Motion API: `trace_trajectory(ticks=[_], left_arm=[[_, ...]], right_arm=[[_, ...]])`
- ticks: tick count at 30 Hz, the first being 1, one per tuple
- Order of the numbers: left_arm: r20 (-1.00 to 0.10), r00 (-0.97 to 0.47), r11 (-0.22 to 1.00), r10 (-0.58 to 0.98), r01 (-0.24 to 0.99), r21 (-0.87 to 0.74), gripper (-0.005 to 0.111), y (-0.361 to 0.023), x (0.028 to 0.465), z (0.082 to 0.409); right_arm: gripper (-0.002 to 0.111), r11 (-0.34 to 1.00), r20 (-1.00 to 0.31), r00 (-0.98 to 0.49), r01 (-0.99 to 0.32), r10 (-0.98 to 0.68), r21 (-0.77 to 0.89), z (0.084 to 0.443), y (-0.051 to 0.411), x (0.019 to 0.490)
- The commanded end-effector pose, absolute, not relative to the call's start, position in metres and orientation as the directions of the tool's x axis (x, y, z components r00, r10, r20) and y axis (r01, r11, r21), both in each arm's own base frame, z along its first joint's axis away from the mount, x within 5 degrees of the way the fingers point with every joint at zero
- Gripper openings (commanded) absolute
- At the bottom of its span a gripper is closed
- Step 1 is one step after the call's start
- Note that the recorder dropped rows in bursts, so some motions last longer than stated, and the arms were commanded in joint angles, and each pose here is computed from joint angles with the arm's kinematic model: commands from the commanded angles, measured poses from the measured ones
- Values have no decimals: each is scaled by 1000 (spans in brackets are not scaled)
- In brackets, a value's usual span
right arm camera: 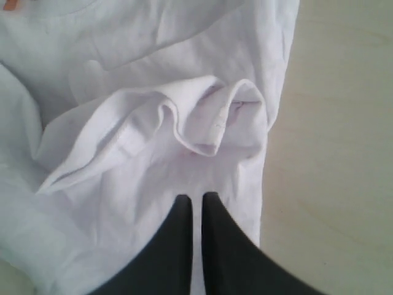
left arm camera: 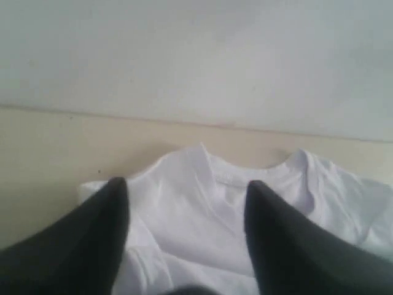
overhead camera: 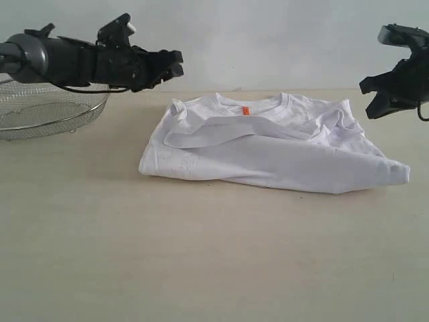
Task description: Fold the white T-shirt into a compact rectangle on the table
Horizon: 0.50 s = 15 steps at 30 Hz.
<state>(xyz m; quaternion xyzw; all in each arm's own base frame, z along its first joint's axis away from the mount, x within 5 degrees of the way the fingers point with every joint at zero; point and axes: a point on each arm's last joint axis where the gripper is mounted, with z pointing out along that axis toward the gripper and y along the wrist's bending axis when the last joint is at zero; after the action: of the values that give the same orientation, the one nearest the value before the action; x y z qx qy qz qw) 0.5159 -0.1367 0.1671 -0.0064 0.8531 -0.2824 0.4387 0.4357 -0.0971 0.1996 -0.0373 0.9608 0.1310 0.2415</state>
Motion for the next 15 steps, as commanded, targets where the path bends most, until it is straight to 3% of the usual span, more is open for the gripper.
trace_trajectory(ticks=[1,2,4,7,12,15], left_arm=[[-772,-609,769,-184,400,-498,13,-126,504,218],[-781,-615,745,-110,469,-474,5,-124,498,226],[-764,-645,705,-14,535,-465,5,-120,487,235],[-668,-733,710,133,540,-452,5,-113,471,231],[-474,-836,753,278,496,-433,5,-114,449,190],[-458,-843,771,283,484,-414,5,-122,440,167]], right_arm=[[0,958,-452,-890,-185,-68,220,223,-93,424],[0,956,-433,-899,-183,-69,227,226,-93,421],[0,949,-394,-915,-197,-87,246,230,-90,414],[0,942,-358,-926,-217,-116,256,231,-87,409],[0,939,-299,-946,-211,-126,271,214,-76,414],[0,939,-294,-945,-225,-145,261,196,-59,415]])
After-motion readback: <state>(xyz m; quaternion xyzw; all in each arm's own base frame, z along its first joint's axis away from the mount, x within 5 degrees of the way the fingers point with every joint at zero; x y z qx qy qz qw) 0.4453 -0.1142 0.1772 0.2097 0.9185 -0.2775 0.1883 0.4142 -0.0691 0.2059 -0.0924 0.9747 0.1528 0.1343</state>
